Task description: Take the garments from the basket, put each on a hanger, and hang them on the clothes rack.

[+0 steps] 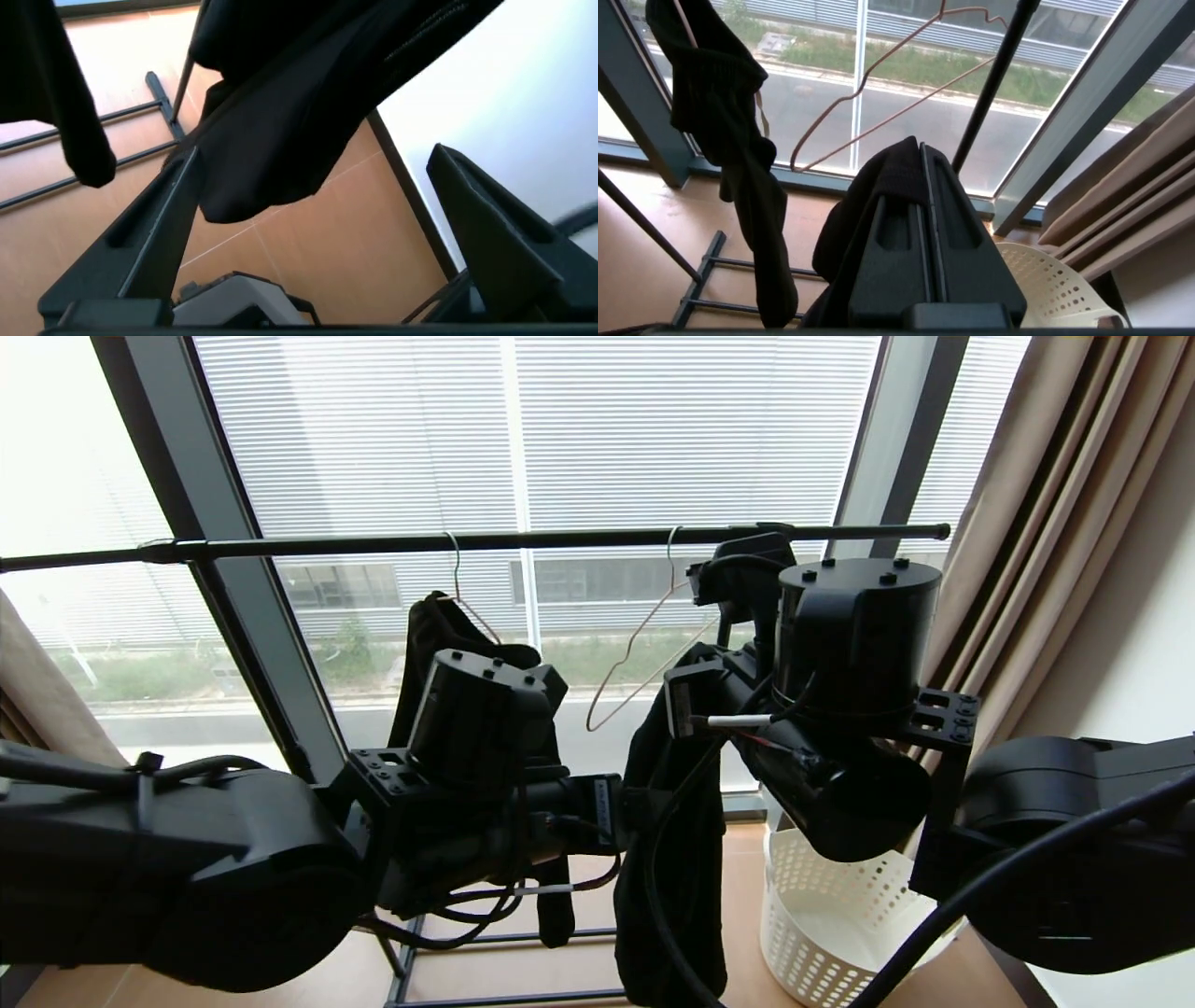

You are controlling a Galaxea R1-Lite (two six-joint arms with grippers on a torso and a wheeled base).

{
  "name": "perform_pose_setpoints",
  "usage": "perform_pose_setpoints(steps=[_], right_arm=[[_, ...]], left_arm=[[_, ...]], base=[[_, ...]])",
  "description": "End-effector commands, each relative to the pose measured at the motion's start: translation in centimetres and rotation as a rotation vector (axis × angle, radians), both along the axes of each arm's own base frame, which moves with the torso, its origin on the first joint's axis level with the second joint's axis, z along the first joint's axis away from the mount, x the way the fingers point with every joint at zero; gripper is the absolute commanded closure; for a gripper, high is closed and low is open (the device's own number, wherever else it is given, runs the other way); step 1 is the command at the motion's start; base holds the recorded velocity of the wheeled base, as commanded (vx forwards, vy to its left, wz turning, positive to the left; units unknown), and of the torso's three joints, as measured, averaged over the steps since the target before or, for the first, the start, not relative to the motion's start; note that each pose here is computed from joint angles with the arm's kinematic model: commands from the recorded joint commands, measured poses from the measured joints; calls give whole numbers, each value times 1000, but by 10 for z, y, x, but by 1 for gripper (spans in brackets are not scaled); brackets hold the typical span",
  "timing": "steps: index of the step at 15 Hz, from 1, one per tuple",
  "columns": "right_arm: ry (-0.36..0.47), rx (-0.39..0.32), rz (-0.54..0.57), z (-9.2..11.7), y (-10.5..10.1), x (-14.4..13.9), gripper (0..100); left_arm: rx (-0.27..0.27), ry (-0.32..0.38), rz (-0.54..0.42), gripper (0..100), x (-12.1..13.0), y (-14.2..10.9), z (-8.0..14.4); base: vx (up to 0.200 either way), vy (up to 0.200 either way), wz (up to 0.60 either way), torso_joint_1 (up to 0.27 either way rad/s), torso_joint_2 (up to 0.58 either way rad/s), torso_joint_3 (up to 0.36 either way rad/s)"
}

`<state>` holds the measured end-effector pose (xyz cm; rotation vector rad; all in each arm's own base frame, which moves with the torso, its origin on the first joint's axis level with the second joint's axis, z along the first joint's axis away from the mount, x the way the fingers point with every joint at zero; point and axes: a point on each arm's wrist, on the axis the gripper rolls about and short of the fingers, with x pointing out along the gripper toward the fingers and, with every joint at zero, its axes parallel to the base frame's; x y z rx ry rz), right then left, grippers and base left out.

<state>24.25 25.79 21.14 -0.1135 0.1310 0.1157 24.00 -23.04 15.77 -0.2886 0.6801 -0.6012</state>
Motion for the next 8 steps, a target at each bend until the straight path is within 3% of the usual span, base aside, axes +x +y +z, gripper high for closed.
perform_pose_setpoints(steps=[1,8], right_arm=[[-6,6,5,3,1,-2,100],[-45,51,11,13,-3,-9,100]], left_arm=[[27,31,5,0,16,-14,-18],[35,63,83,0,69,-27,-50]], base=[[0,0,0,0,0,0],[0,0,0,0,0,0]])
